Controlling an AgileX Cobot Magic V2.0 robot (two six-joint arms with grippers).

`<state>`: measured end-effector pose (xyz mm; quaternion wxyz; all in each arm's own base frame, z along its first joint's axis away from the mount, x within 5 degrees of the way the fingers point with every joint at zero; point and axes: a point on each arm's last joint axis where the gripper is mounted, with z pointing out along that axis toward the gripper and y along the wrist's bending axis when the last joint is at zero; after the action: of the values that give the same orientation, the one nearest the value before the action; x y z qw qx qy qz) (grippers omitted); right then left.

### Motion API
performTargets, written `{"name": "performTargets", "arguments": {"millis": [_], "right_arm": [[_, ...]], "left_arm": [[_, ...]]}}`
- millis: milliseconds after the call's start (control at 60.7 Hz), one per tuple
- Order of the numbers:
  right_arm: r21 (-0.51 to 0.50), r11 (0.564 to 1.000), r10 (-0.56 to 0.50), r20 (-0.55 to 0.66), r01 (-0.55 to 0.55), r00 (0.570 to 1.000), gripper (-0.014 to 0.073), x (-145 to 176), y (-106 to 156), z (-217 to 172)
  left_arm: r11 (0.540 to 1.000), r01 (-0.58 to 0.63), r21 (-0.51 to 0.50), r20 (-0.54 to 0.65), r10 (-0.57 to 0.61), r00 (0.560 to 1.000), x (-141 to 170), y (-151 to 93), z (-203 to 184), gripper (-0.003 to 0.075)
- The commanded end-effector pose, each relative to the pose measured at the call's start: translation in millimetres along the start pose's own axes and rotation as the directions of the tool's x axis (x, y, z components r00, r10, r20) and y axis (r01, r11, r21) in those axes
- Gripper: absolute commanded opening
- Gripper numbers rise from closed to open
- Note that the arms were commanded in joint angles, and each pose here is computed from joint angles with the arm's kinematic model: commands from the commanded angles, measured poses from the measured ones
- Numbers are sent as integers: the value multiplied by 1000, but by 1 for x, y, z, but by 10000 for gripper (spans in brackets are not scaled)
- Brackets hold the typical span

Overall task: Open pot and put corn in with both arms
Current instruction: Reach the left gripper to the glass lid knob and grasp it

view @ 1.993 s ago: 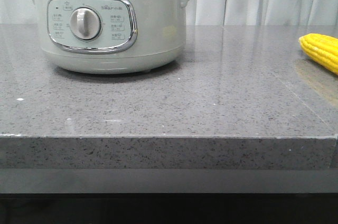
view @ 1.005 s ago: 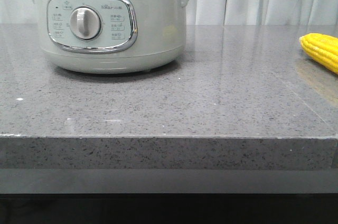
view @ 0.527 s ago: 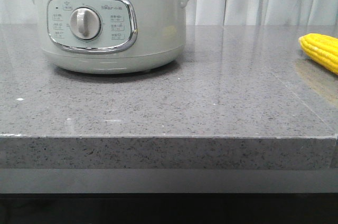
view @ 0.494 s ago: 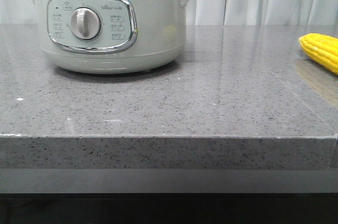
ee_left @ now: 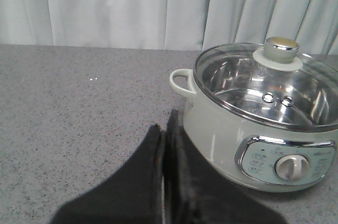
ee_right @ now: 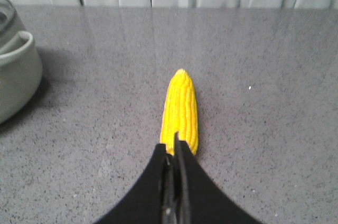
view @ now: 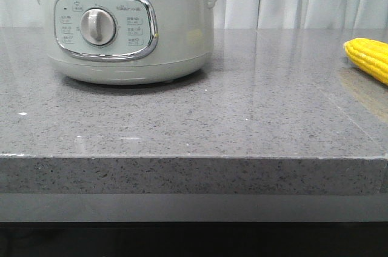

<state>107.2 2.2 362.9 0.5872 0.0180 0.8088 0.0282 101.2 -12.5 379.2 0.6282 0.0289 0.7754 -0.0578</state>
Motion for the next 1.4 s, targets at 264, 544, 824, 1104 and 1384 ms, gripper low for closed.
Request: {"name": "performTargets", "arguments": {"millis": [264, 544, 824, 1104, 1384], "right_arm": [[14, 1000, -6, -57, 6, 998, -65, -8, -2, 32], [15, 1000, -5, -83, 6, 997, 330, -7, -2, 39], [15, 1000, -5, -83, 6, 997, 605, -7, -2, 39], [15, 1000, -5, -82, 6, 997, 601, -7, -2, 39], [15, 1000, -5, -82, 6, 997, 601, -7, -2, 39]], "left_arm": [[1000, 7, -13, 2, -7, 1000, -8, 2, 23, -18], [999, -27, -31, -17, 27, 1000, -7, 5, 38, 415], [999, -14, 50, 4, 14, 1000, -18, -8, 67, 533], [971, -51, 233, 67, 36, 997, -49, -55, 111, 532], [953, -28, 301, 54, 12, 998, -74, -91, 171, 532]]}}
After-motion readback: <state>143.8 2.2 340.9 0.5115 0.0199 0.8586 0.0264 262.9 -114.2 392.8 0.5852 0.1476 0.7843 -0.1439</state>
